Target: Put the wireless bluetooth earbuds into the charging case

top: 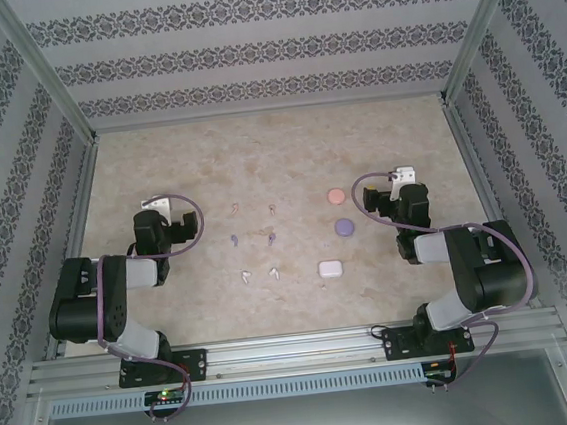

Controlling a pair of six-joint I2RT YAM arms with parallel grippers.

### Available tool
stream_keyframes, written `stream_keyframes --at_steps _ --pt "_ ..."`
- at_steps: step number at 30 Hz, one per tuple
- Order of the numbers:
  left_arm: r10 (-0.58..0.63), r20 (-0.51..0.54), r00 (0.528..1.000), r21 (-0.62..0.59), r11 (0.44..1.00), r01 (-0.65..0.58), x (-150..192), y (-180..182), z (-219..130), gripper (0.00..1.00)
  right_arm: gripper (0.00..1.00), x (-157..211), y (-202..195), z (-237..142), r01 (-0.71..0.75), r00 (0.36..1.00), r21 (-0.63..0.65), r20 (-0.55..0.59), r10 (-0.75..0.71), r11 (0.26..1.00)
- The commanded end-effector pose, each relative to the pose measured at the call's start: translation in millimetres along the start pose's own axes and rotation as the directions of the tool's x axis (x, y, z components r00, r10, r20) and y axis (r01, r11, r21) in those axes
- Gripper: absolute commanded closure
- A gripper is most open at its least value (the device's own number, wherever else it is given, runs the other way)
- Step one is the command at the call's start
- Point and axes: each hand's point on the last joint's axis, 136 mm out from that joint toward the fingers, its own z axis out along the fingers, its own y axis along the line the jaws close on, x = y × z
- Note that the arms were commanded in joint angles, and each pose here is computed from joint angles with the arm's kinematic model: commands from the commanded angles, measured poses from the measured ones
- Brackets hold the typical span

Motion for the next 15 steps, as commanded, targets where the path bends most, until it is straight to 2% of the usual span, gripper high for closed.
stream_keyframes --at_steps 1,15 --pt "0.023 0.089 0.996 0.013 1.0 -0.025 -25.8 -3.8 3.5 0.01 0.02 -26.6 -8.8 4.1 0.012 0.996 0.035 0.086 -0.015 0.999" --pt "0.021 0.089 0.996 0.016 1.0 -0.022 -25.7 -4.1 3.6 0.01 0.02 -26.9 -9.5 5.3 -0.003 0.997 0.011 0.081 0.002 1.0"
